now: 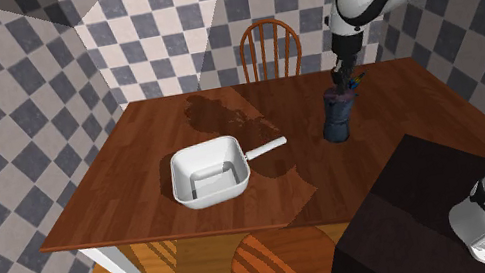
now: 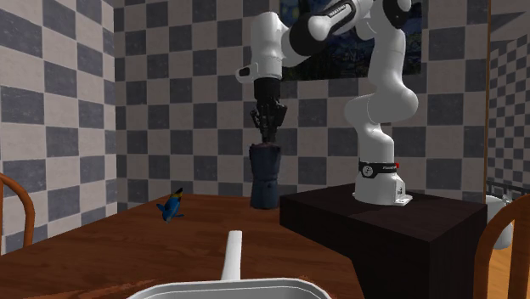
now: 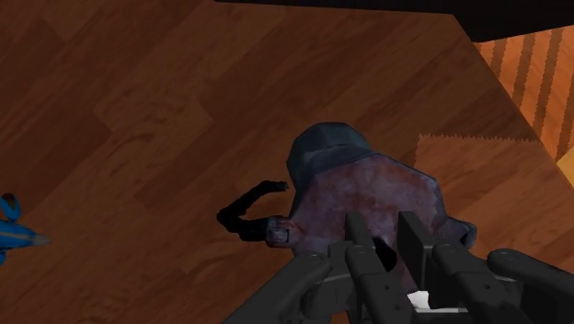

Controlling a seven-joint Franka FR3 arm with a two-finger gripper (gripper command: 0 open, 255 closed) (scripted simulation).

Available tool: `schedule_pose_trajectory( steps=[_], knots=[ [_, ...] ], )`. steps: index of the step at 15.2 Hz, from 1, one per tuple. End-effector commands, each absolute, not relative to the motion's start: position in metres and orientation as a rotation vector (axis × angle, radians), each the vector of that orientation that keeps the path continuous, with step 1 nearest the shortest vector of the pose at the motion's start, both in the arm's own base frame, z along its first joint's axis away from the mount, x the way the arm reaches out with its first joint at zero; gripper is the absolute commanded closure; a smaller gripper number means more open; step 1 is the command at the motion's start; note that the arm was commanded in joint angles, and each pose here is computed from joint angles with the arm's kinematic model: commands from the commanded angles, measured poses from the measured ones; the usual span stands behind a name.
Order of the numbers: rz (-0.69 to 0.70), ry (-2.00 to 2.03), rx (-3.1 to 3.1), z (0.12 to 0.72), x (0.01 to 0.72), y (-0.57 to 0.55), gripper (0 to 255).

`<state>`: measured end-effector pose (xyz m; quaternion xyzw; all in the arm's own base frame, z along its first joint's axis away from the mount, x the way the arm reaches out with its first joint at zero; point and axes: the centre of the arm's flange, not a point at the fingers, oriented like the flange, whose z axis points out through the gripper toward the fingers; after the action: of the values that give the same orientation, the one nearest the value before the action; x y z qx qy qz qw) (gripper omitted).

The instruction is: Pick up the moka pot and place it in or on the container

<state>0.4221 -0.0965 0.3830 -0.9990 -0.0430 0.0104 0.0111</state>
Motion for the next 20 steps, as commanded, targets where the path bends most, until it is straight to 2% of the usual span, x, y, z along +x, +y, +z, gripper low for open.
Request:
schedule_pose_trajectory(
  steps=[1, 11, 20],
  knots=[
    [0.031, -0.134, -3.116, 0.395, 0.422, -0.097, 255],
    [0.031, -0.134, -3.116, 0.446, 0.422, -0.097, 255],
    [0.031, -0.134, -3.116, 0.477, 0.498, -0.01, 255]
  ],
)
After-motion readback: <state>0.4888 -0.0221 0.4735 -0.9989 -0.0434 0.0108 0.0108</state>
